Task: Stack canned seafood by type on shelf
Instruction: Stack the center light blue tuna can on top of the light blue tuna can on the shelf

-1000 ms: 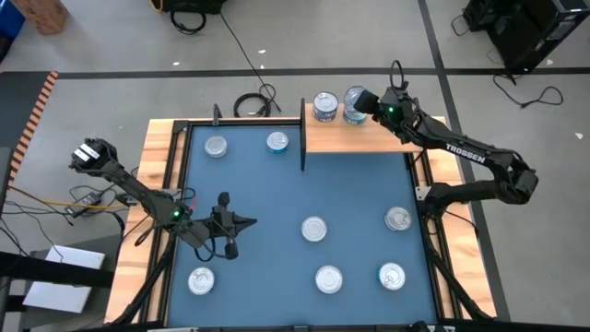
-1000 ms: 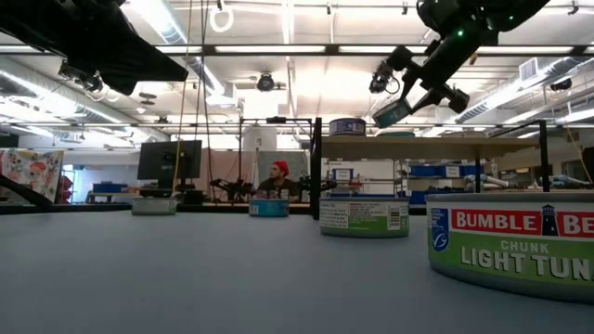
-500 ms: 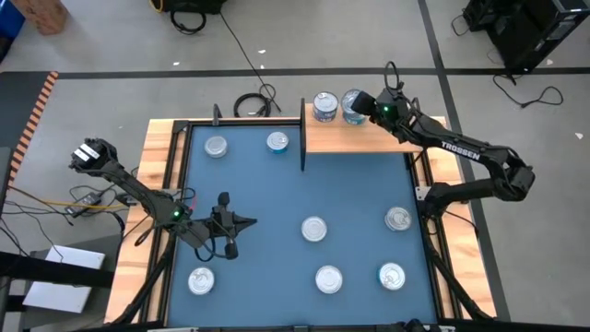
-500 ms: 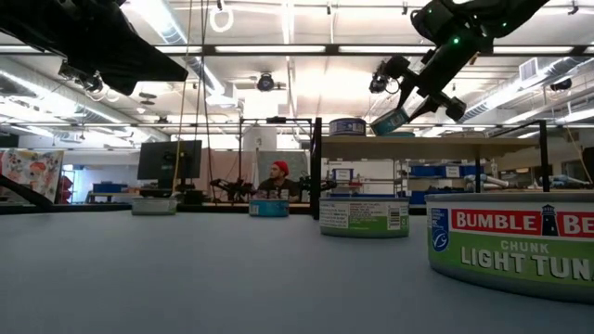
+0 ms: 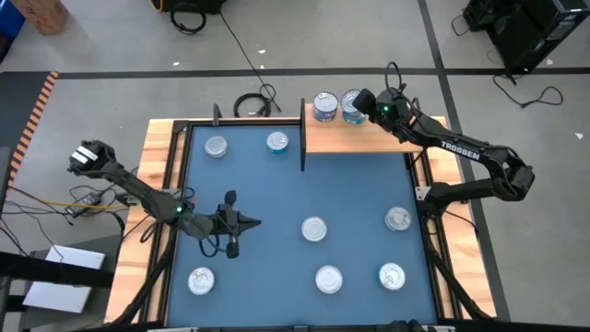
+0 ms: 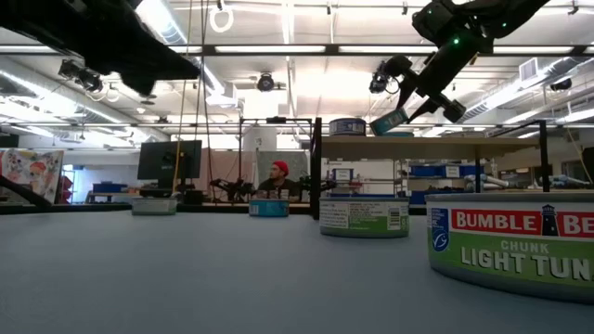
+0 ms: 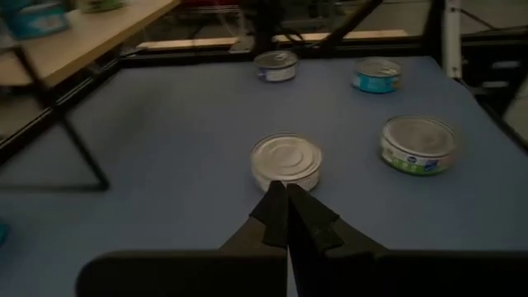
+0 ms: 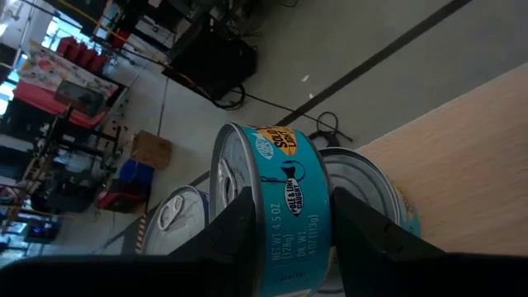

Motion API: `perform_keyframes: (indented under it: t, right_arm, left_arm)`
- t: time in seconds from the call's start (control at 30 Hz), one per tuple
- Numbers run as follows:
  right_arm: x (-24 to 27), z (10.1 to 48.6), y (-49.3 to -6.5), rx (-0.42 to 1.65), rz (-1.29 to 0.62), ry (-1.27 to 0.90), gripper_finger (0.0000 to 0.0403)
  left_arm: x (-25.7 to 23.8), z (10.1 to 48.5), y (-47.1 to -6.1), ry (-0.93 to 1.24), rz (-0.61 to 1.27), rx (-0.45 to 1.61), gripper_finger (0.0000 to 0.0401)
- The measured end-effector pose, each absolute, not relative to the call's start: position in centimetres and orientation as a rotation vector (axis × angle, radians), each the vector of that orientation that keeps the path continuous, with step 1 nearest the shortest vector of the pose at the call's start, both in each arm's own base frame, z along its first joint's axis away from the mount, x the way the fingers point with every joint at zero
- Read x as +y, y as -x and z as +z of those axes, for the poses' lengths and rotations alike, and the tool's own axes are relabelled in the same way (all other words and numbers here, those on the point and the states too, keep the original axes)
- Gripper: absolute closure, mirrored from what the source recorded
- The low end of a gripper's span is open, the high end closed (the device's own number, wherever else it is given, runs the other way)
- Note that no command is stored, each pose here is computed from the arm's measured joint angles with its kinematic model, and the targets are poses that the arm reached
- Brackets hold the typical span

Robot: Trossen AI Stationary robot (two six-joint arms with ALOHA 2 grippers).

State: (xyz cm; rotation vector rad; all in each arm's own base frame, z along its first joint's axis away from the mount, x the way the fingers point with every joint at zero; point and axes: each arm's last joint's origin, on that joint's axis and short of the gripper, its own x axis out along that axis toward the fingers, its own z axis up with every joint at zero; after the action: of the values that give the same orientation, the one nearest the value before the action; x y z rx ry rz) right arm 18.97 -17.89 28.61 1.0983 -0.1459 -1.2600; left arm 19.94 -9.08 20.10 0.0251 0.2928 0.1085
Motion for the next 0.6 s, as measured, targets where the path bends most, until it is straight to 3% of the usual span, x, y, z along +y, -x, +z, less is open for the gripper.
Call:
perform_keyframes:
  t: [0.33, 0.6]
  right_arm:
    - [-18.0, 28.6, -18.9, -0.178, -1.272, -1.129, 0.0281]
    - [-17.9, 28.4, -18.8, -0.198, -1.292, -1.181, 0.0281]
  left_arm:
    - [-4.6, 21.4, -22.2, -0.033, -0.108, 0.187, 0.04]
    - [-1.4, 23.2, -23.3, -0.084, -0.014, 0.134, 0.04]
